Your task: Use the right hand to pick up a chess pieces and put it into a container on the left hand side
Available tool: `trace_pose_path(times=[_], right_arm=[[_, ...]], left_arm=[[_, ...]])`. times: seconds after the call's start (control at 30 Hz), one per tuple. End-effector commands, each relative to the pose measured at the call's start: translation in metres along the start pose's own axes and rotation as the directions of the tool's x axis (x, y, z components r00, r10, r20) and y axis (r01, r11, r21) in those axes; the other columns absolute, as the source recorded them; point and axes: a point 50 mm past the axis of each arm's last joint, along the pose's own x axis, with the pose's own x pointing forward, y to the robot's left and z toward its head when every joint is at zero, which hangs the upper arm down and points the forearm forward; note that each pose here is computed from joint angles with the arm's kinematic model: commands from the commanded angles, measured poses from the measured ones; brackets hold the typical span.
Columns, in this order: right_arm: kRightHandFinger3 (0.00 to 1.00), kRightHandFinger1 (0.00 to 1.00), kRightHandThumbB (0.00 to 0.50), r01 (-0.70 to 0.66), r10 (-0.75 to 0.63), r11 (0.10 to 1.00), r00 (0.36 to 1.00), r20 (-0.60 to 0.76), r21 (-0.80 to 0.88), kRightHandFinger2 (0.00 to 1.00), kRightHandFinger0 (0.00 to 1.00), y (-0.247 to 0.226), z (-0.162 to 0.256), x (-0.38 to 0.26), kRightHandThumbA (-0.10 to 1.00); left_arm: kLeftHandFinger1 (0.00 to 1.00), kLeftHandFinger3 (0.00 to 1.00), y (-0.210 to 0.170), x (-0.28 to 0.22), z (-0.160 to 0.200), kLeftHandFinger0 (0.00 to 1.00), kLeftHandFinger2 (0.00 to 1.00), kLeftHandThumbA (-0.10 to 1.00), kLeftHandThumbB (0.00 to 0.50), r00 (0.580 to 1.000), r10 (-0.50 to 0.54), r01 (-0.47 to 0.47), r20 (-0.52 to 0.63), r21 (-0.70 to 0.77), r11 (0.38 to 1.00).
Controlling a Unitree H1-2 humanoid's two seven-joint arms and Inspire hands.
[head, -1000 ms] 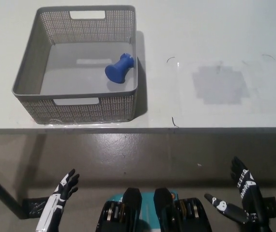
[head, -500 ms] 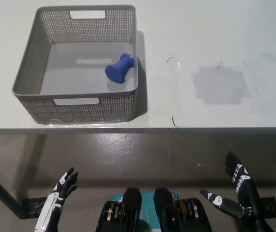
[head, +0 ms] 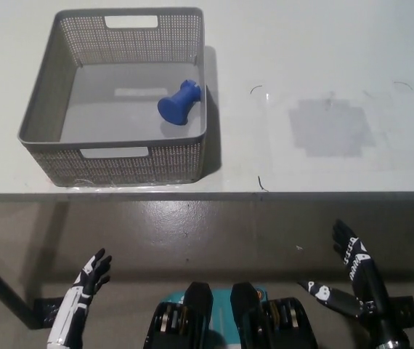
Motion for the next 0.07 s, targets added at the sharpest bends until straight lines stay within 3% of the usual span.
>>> trace_pose_path(times=[0.0,0.03], right_arm=[[1.0,1.0,0.091,-0.034,0.034,0.999,0.998,0.047,-0.003,1.0,1.0,0.0023,0.0073,0.009,0.96],[1.0,1.0,0.086,-0.035,0.035,0.999,0.998,0.048,-0.005,1.0,1.0,0.0024,0.0073,0.0093,0.96]], left_arm=[[1.0,1.0,0.0055,0.005,0.0092,1.0,1.0,1.0,0.146,0.998,0.026,-0.026,0.052,-0.006,1.0],[1.0,1.0,0.0056,0.005,0.0093,1.0,1.0,1.0,0.147,0.998,0.027,-0.026,0.052,-0.007,1.0]])
